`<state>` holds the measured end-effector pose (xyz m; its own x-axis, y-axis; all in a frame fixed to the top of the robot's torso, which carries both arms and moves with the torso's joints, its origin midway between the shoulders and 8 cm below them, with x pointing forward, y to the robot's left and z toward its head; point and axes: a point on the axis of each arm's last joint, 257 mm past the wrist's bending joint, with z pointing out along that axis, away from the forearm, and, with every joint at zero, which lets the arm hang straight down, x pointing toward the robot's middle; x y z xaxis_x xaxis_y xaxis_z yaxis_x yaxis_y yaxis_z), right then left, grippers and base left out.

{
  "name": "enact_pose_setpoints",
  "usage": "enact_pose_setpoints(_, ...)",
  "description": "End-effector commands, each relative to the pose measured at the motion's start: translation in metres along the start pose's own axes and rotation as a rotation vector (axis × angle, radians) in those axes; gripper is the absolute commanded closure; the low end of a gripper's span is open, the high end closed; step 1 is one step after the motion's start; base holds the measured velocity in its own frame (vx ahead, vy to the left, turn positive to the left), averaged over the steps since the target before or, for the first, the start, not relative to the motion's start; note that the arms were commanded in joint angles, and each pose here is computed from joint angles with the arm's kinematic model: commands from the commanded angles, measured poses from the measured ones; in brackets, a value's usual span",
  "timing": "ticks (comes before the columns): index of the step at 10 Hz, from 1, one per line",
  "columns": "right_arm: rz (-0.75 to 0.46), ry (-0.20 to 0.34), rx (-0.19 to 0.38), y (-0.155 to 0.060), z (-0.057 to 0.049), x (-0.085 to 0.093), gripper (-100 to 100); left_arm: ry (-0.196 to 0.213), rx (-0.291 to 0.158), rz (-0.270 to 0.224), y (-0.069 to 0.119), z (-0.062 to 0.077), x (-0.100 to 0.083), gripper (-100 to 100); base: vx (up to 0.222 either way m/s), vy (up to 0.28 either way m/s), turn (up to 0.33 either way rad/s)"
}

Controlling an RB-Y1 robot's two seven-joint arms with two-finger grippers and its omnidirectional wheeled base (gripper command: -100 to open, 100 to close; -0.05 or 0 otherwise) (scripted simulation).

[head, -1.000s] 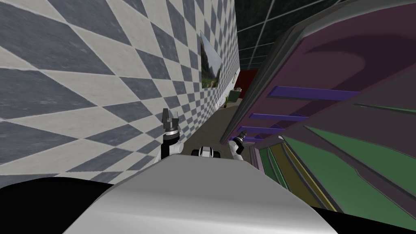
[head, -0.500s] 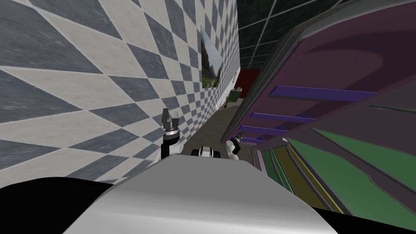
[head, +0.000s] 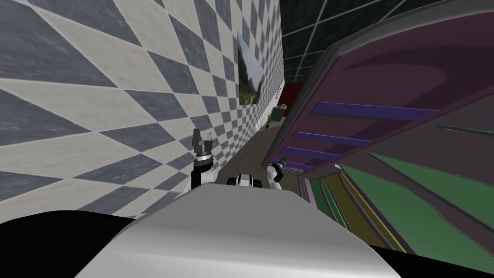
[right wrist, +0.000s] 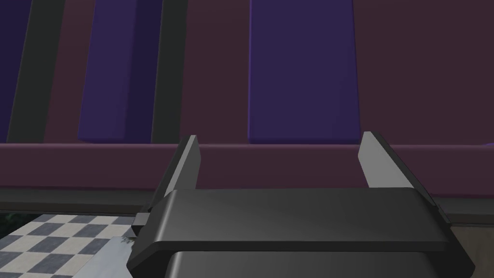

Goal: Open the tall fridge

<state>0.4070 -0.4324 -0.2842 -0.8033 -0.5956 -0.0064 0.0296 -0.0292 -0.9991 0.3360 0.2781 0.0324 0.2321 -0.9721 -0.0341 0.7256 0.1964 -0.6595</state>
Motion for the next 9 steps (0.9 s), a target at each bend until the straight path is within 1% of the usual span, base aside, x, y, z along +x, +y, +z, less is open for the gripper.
enact_pose_setpoints(1,-0.005,0.015,0.001,-0.008,0.019,0.002,-100,0.0,0.0,0.0,0.0,0.0,0.0,0,-0.064,0.041,0.062)
enact_pose_setpoints(5,-0.009,0.043,0.002,-0.028,0.057,0.004,-100,0.0,0.0,0.0,0.0,0.0,0.0,0,-0.09,0.048,0.073)
enact_pose_setpoints(9,-0.005,0.068,0.003,-0.052,0.094,0.006,-100,0.0,0.0,0.0,0.0,0.0,0.0,0,-0.078,0.055,0.068)
